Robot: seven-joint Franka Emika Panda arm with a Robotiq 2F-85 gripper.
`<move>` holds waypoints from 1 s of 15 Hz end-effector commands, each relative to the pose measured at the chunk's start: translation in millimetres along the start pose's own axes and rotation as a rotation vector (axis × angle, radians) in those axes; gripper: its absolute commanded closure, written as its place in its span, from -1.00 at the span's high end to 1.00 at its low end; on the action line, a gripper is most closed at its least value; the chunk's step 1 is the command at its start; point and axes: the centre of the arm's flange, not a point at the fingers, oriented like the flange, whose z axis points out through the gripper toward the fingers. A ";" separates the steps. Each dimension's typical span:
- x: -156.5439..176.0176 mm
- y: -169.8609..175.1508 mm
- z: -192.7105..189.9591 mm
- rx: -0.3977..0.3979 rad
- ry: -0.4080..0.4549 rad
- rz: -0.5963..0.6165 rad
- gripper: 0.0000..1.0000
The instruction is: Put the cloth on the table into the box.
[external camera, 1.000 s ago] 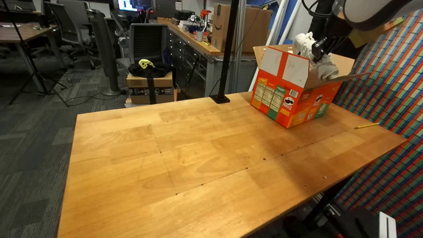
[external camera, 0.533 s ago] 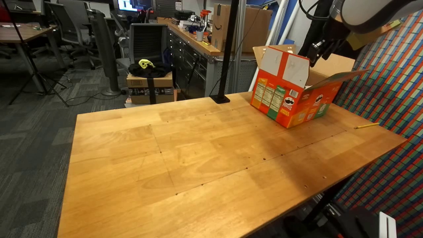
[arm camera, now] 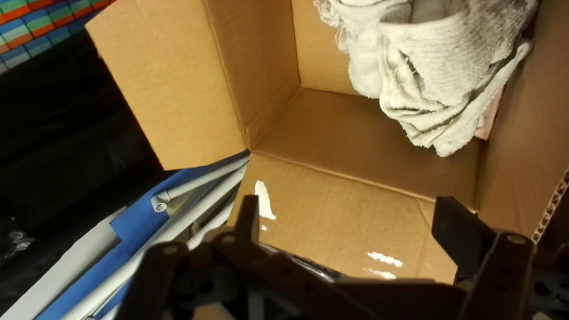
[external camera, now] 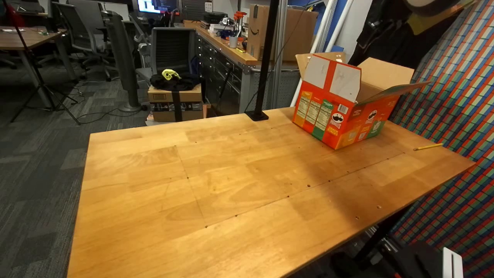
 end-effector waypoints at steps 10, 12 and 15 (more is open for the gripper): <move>3.7 -1.2 -0.9 -0.001 0.014 -0.004 1.00; 3.7 -1.2 -0.9 -0.001 0.014 -0.004 1.00; 3.7 -1.2 -0.9 -0.001 0.014 -0.004 1.00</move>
